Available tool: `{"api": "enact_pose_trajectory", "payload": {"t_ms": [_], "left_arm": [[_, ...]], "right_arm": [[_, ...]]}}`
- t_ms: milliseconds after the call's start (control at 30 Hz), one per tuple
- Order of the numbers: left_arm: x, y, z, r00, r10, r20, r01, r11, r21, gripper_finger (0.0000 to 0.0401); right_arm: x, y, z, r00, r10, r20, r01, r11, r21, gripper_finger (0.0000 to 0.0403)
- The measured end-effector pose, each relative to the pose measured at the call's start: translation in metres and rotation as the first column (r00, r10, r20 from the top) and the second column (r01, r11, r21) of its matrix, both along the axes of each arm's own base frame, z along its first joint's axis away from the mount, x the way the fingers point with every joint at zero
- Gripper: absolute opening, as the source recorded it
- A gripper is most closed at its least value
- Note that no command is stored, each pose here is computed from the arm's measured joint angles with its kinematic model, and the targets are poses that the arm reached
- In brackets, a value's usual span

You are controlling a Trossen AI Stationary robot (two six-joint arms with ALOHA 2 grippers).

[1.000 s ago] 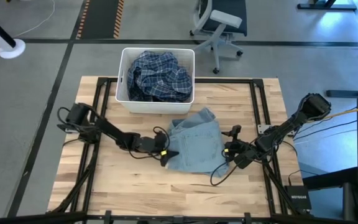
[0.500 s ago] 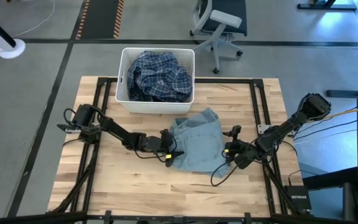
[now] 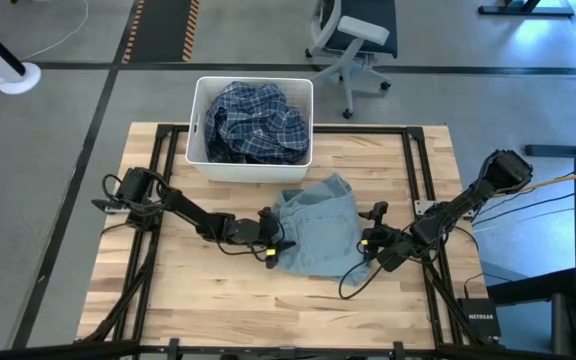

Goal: Sort clothes
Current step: Put the blue pants into the white bin

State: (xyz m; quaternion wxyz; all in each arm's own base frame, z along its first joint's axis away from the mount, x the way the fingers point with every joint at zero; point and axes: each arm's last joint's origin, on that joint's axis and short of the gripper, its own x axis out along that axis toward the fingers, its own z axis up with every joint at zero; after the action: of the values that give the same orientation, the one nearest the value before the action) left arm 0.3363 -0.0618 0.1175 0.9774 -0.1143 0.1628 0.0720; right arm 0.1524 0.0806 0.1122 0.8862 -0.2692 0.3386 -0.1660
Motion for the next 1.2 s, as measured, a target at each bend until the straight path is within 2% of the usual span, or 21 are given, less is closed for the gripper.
{"api": "enact_pose_trajectory", "payload": {"t_ms": [233,333,400,1033,1200], "left_arm": [[-0.001,-0.001,-0.004,0.999,-0.009,-0.047,0.010,1.000,0.021,0.0088],[-0.001,-0.001,-0.004,0.999,-0.011,-0.045,0.012,1.000,0.024,0.0039],[-0.001,-0.002,-0.003,0.999,-0.018,-0.035,0.019,0.999,0.034,0.0021],[-0.003,-0.013,0.003,0.998,-0.059,-0.001,0.059,0.996,0.061,0.0025],[-0.005,-0.021,0.015,0.994,-0.104,0.032,0.100,0.988,0.115,0.0022]], "right_arm": [[0.000,0.000,0.000,1.000,-0.005,0.007,0.005,1.000,0.007,0.0275],[0.000,0.000,0.000,1.000,-0.011,0.012,0.011,1.000,0.020,0.0275],[0.000,0.000,0.000,1.000,-0.011,0.011,0.011,1.000,0.020,0.0275],[0.000,0.000,0.000,1.000,-0.021,0.019,0.021,1.000,0.007,0.0275],[0.000,0.000,0.000,1.000,-0.022,0.020,0.022,1.000,0.007,0.0275]]}}
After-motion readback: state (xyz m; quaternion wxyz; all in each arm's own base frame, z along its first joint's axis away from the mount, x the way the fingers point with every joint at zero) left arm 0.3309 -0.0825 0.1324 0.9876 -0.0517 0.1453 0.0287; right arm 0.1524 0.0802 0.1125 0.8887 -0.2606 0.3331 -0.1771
